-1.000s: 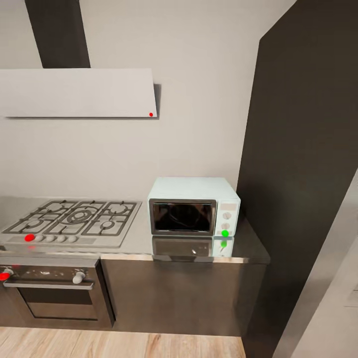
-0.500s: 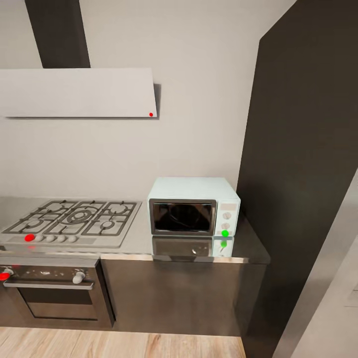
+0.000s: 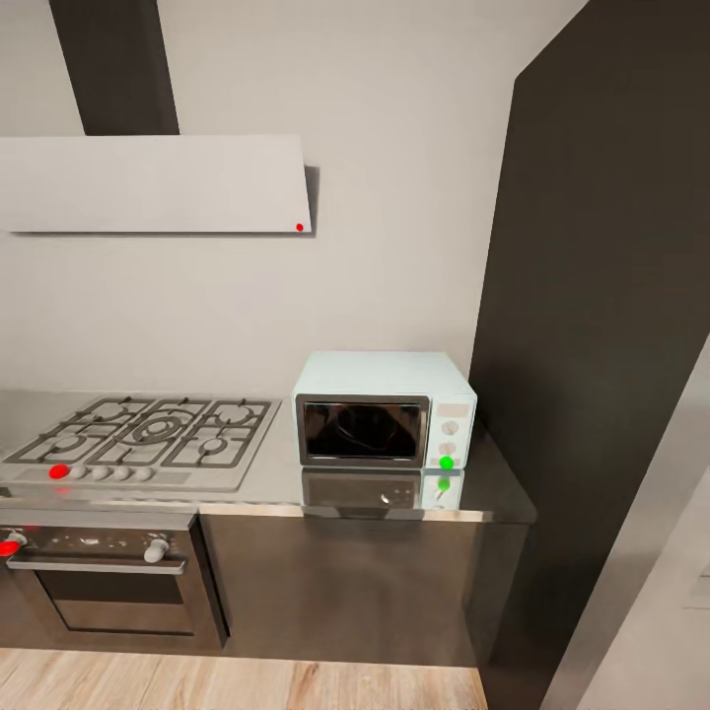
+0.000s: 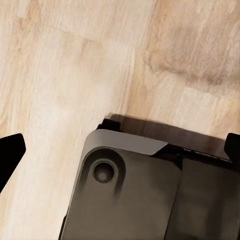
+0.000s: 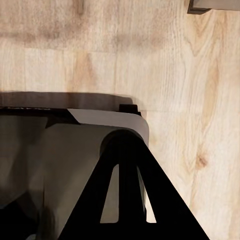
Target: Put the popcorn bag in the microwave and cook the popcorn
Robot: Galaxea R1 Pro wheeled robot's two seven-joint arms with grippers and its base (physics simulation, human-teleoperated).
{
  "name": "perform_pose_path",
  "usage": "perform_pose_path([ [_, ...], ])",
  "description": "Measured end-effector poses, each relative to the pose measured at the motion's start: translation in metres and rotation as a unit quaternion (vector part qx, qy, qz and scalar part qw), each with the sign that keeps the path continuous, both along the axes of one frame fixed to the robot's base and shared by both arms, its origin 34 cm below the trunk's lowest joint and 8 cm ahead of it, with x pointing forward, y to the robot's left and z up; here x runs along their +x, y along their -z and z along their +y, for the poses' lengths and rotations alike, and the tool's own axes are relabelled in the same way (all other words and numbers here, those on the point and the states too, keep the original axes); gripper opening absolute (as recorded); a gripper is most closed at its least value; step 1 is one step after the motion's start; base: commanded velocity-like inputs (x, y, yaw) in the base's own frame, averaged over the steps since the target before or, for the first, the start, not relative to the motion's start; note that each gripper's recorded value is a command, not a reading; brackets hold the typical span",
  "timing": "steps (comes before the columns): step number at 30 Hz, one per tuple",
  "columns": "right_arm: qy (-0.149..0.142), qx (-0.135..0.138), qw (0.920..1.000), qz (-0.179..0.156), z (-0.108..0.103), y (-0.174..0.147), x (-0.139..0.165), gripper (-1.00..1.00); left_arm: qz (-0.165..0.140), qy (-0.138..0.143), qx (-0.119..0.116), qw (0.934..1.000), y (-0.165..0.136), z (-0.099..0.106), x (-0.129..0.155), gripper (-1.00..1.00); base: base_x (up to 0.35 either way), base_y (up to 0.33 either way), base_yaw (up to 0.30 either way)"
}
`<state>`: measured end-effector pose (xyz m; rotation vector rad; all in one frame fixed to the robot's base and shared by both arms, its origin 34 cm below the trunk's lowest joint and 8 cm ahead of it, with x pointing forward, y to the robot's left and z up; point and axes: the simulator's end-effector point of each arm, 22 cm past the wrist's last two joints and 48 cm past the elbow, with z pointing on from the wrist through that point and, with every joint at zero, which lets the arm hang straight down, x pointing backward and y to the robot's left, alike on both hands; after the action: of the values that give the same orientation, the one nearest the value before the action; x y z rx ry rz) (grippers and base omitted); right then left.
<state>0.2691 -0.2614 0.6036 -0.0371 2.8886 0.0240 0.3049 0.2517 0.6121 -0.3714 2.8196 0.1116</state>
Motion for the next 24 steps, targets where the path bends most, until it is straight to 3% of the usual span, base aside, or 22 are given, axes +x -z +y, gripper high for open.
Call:
perform_pose_path([
  [24, 0.0, 0.0, 1.0, 0.0, 0.0, 0.0, 0.0, -1.0, 0.0, 0.0, 0.0, 1.0, 0.0, 0.0, 0.0, 1.0, 0.0, 0.0, 0.0],
])
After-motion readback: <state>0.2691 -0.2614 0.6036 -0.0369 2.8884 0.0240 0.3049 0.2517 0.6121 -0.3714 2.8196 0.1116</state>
